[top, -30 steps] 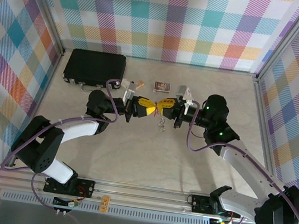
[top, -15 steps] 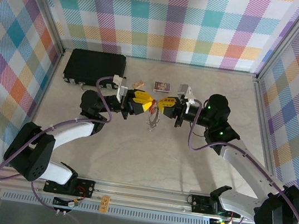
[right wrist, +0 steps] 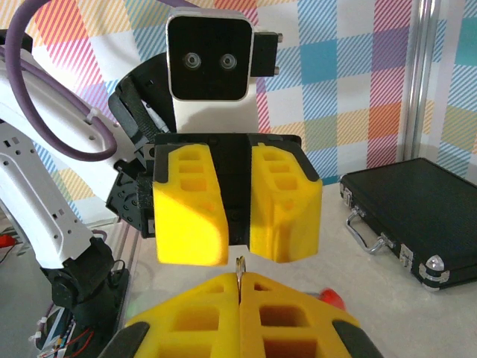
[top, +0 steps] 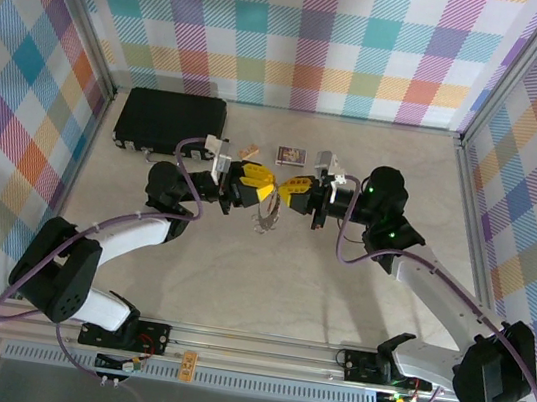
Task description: Put the keys on the keyring
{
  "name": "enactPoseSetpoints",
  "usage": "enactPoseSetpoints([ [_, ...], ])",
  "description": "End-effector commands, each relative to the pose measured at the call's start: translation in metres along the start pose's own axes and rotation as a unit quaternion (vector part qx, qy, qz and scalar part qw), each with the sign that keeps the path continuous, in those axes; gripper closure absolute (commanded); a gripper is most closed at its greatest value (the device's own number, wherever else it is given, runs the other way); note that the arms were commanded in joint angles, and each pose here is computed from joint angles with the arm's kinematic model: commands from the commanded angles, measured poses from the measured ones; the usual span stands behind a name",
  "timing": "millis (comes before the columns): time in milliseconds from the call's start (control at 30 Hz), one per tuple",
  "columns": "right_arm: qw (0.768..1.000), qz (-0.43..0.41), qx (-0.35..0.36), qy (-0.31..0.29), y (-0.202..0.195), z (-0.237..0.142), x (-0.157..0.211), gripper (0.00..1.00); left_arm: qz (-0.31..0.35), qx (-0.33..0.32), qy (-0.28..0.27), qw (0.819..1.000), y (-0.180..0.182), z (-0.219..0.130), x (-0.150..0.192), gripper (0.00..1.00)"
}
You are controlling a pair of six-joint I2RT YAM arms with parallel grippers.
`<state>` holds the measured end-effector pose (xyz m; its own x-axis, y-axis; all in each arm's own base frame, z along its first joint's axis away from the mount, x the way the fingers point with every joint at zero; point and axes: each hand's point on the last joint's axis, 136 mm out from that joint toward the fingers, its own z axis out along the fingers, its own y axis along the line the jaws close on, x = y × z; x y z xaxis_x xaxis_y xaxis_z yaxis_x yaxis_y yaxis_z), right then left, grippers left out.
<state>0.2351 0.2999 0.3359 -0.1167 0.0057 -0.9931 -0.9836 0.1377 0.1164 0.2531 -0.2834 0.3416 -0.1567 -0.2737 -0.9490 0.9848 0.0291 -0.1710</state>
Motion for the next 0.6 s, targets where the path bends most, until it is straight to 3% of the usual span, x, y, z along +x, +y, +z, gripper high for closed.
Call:
enactPoseSetpoints([
  [0,0.999,-0.023,-0.019,-0.026,0.0074,-0.0009,-0.0214,1.00,0.016,0.019,-0.001,1.000,-0.0061,0.0042,-0.0042,0.73],
  [567,0.999,-0.010,-0.037,-0.027,0.0080,0.0031,-0.0215,1.00,0.010,0.037,0.011,0.999,-0.0095,0.0080,0.0025,0.84],
])
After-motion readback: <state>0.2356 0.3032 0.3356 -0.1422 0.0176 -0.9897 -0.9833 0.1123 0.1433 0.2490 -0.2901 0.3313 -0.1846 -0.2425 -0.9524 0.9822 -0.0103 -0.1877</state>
